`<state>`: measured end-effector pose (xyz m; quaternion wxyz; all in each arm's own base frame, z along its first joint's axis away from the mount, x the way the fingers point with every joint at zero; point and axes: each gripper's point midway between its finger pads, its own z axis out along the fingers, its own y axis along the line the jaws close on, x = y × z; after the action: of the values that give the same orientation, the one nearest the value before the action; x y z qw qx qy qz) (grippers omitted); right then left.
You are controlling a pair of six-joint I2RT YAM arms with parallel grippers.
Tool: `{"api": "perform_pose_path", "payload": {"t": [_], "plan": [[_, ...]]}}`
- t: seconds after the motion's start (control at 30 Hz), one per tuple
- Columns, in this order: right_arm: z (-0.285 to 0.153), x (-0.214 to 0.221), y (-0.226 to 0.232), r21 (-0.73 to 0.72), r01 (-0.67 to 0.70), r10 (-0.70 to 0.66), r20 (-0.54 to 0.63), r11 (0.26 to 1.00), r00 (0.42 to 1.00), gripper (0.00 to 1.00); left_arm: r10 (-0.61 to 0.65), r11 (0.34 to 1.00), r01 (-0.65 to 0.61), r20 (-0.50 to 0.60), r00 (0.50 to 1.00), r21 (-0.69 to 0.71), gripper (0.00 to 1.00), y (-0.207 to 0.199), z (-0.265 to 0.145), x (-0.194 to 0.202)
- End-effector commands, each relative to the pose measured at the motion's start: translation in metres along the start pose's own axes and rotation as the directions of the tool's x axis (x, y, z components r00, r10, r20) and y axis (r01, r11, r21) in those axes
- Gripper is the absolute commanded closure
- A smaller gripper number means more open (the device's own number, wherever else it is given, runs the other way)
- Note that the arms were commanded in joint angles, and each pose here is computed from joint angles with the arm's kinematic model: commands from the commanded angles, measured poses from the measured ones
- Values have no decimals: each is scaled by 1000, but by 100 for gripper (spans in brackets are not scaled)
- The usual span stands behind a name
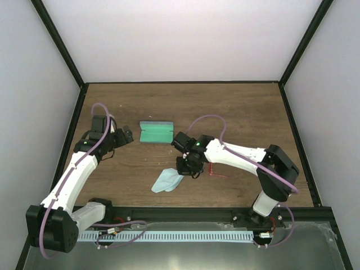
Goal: Organize the sunglasses
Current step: Adjust the glasses cleaning cloth at the center of the board.
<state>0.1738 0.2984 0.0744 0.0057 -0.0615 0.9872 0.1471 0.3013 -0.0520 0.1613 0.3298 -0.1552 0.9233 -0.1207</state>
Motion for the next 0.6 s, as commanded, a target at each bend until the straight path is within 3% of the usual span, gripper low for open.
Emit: {"api": "perform_pose_path", "payload": {"t": [0.0, 0.13, 0.27, 0.33, 0.37, 0.4, 0.57], "plan": [[-13, -8, 17, -69, 2, 1, 43, 998, 999, 96, 17, 999, -16, -12, 1000, 40, 0, -5, 5, 3], [-19, -20, 32, -83, 33, -27, 64, 996, 998, 92, 45, 992, -41, -32, 998, 118, 0, -18, 8, 9], [-2, -23, 24, -5, 27, -27, 30, 1000, 999, 90, 69, 975, -49, -87, 994, 219, 0, -34, 13, 22], [2, -27, 15, 42, -6, 4, 44, 999, 999, 79, 81, 975, -58, -102, 992, 213, 0, -33, 15, 26], [4, -28, 11, 61, -16, 13, 51, 998, 999, 62, 85, 976, -61, -106, 991, 209, 0, -32, 15, 27], [4, -28, 9, 73, -26, 22, 57, 997, 998, 54, 88, 976, -65, -107, 990, 206, 0, -31, 15, 28], [-2, -22, 18, 62, -48, 43, 84, 997, 996, 52, 90, 971, -59, -124, 988, 233, 0, -34, 15, 35]]}}
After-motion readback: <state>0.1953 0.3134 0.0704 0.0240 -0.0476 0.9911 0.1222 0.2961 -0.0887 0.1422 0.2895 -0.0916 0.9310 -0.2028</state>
